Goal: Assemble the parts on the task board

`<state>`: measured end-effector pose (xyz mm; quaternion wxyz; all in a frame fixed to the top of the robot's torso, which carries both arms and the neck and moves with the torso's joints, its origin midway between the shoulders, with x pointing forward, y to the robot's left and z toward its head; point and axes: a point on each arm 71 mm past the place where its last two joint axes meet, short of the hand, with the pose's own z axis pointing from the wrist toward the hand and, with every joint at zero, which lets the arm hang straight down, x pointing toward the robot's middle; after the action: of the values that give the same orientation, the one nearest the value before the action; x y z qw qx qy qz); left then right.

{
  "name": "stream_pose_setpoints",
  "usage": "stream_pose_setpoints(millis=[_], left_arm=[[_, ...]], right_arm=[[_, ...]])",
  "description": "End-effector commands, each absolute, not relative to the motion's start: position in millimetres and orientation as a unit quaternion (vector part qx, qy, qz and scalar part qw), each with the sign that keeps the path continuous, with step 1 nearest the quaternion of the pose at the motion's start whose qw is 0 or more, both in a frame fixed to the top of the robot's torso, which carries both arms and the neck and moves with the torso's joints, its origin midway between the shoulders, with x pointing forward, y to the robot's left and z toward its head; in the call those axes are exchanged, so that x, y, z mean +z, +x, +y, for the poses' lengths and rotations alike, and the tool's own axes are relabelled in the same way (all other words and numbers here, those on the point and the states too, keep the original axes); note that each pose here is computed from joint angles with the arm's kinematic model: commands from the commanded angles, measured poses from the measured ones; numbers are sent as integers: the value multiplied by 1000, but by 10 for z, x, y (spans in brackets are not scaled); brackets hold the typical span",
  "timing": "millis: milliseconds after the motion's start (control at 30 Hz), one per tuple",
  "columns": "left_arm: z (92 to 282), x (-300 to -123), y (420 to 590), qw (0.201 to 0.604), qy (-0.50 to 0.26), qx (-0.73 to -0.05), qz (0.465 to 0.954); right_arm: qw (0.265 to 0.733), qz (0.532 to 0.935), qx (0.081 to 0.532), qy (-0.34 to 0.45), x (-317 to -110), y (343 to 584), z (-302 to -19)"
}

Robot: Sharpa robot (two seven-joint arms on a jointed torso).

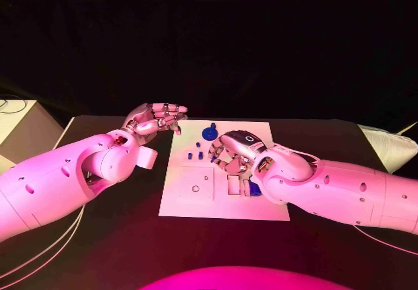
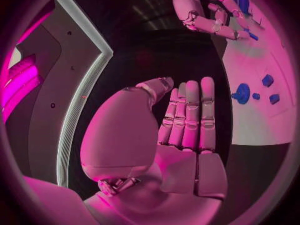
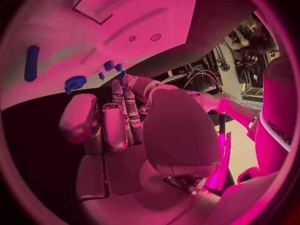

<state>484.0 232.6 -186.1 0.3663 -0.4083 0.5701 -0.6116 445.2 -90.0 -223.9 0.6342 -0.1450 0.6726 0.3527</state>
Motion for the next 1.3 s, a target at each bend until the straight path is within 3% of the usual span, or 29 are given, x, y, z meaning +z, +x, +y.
stream_pose_setpoints(millis=[33, 400, 1300], left_arm=[[2306, -1844, 4832, 368, -413, -616, 561], [2288, -1835, 4820, 368, -412, -617, 561], [2292, -1834, 4814, 366, -412, -617, 562]], right_arm=[[621, 686, 337, -173, -2335, 4422, -832], [606, 704, 323, -181, -2505, 4397, -727], [599, 711, 317, -187, -2602, 4372, -651]])
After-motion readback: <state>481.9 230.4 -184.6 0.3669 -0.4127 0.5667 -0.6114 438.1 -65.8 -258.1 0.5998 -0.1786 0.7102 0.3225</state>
